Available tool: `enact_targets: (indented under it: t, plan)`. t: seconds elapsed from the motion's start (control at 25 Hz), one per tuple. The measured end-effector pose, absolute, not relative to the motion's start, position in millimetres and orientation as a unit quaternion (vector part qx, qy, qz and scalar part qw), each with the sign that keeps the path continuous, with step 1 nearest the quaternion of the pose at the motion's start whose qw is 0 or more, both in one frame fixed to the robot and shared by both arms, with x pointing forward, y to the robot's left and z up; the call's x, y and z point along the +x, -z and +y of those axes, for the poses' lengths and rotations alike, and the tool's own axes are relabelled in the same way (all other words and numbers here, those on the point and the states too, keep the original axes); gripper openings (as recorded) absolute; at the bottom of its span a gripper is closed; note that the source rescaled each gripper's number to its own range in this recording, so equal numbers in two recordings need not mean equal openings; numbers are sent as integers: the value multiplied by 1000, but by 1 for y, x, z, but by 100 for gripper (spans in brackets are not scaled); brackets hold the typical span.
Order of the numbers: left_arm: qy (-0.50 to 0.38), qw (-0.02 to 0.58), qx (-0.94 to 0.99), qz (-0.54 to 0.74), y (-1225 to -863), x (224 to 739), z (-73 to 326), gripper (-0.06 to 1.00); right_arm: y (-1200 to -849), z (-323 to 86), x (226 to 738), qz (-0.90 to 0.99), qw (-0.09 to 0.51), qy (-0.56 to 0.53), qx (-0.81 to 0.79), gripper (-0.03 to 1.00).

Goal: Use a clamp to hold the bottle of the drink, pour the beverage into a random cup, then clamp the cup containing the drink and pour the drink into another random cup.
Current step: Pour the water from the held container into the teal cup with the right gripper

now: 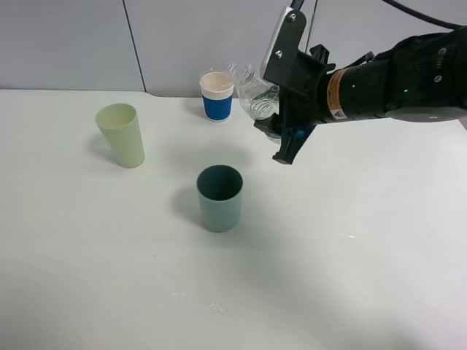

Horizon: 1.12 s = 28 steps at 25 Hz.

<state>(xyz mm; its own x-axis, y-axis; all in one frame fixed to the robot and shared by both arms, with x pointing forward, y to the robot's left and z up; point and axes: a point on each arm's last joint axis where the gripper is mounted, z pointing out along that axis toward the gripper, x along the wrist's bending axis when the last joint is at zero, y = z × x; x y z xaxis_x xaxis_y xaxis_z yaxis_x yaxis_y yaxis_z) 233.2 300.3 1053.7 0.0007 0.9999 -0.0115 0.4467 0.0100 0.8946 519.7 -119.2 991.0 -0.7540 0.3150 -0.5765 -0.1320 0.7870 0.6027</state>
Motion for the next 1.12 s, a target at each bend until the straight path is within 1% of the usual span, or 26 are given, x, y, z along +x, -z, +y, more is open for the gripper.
enact_targets:
  t: [0.24,0.52,1.12]
  plan:
    - [-368,376,599,603,-1054,233,300,100,-980,-112,526,889,339,-304,48,1]
    - [-368,376,599,603,-1054,233,300,100,-974,-97,520,901,346,-263,-18,1]
    - [-368,376,599,603,-1054,233,300,100,-973,-101,522,898,376,-200,-110,1]
